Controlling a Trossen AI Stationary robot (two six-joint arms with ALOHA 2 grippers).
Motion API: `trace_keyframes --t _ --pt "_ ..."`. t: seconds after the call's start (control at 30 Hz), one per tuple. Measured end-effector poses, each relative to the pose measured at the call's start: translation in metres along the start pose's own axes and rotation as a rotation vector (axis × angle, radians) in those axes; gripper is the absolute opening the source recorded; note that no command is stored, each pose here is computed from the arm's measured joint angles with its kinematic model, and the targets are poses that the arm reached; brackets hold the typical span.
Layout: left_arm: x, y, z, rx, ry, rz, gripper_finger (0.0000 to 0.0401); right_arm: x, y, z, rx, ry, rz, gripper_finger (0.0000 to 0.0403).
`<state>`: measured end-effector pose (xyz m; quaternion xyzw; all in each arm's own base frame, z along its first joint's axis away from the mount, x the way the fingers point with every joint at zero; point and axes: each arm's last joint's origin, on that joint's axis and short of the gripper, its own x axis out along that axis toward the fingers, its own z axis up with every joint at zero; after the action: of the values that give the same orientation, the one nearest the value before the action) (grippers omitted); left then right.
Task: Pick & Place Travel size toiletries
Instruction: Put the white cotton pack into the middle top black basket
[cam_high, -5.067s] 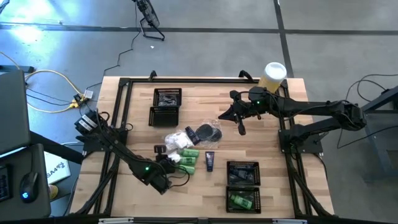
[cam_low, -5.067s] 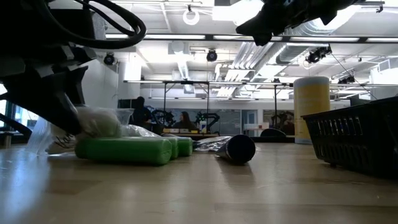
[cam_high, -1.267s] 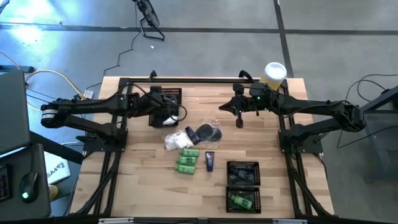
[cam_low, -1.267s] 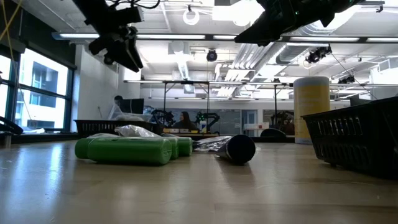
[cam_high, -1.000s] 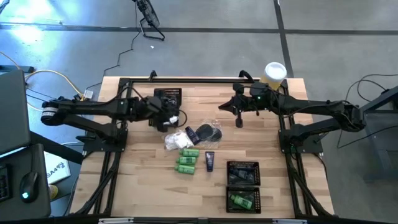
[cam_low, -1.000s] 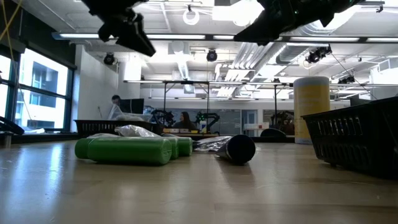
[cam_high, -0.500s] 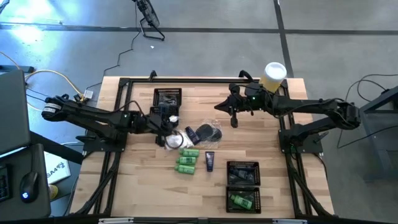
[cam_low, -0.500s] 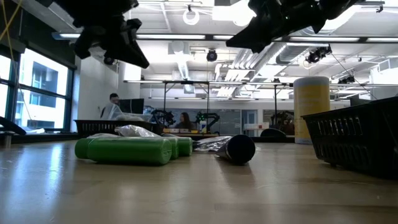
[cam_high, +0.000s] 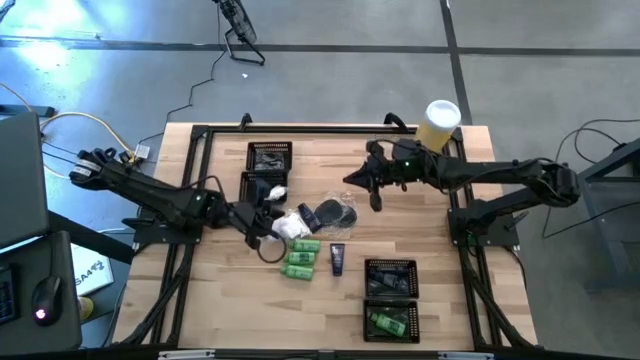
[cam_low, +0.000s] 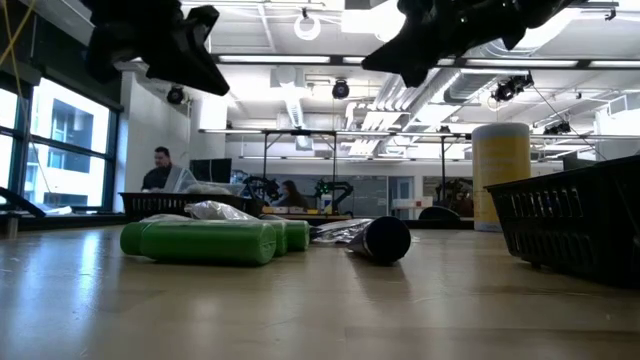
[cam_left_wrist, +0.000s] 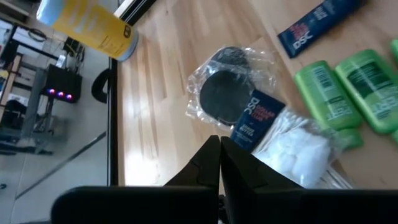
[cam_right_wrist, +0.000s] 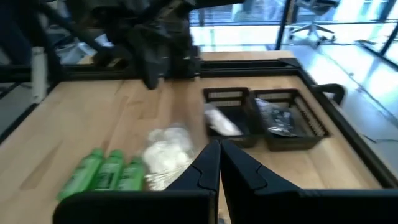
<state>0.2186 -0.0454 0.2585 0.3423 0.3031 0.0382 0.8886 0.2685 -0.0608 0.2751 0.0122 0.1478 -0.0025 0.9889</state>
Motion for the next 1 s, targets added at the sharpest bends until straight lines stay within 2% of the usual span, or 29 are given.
trace_keyframes --t 0.4,0.77,0.9,1.0 --pt "-0.002 -0.006 0.003 0.01 -0.049 -0.075 0.0008 0.005 0.032 -0.002 -0.028 0.027 0.117 0.0004" --pt "-0.002 -0.006 0.003 0.014 -0.041 -0.079 0.0008 -0.007 0.028 -0.005 -0.071 0.096 0.108 0.0004" --pt "-0.002 -0.006 0.003 0.014 -0.041 -0.078 0.0008 -0.012 0.03 -0.023 -0.074 0.099 0.126 0.0003" --pt "-0.002 -0.006 0.002 0.017 -0.04 -0.079 0.0008 -0.017 0.031 -0.041 -0.036 0.041 0.126 0.0003"
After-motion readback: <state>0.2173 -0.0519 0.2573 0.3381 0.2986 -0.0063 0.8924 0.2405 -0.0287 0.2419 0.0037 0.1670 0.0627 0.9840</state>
